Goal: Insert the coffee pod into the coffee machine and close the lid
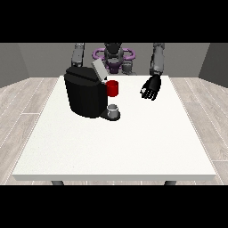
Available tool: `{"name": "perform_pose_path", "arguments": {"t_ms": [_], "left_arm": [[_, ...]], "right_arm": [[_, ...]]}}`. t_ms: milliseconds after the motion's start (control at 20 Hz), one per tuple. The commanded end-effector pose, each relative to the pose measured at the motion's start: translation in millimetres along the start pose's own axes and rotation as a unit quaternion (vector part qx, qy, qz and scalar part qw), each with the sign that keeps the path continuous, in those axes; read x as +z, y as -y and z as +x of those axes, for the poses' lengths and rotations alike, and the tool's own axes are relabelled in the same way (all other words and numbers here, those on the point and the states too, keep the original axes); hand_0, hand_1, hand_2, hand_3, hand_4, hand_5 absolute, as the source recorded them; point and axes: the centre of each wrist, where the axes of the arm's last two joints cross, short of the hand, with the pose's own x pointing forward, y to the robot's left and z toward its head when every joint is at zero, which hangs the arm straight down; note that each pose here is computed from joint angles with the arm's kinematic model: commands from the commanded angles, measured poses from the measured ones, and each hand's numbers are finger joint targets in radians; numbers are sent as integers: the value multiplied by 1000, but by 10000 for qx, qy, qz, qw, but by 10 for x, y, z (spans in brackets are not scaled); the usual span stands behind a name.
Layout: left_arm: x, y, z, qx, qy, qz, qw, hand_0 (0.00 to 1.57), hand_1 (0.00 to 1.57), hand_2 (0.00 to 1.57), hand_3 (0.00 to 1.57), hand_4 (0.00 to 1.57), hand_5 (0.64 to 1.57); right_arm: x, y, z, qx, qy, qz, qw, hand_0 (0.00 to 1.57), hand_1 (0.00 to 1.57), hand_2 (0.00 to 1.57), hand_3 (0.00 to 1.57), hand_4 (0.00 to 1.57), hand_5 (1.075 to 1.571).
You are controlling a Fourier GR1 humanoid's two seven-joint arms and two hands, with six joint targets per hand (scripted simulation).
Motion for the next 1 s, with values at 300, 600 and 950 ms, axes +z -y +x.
{"name": "perform_pose_path", "arguments": {"t_ms": [300,600,950], "left_arm": [[-94,118,80,250,303,-221,9990,1277,1277,1311,1244,496,1571],[-205,-53,264,911,605,-454,9930,1447,1447,1431,1354,530,1571],[-334,-632,586,786,929,-599,9908,1418,1418,1400,1334,534,1571]], "right_arm": [[118,33,-270,-11,-673,-39,9977,0,0,0,0,0,1571],[231,3,-425,359,-1024,-151,9940,0,0,0,0,0,1571],[210,7,-532,492,-1216,-221,9911,0,0,0,0,0,1571]]}}
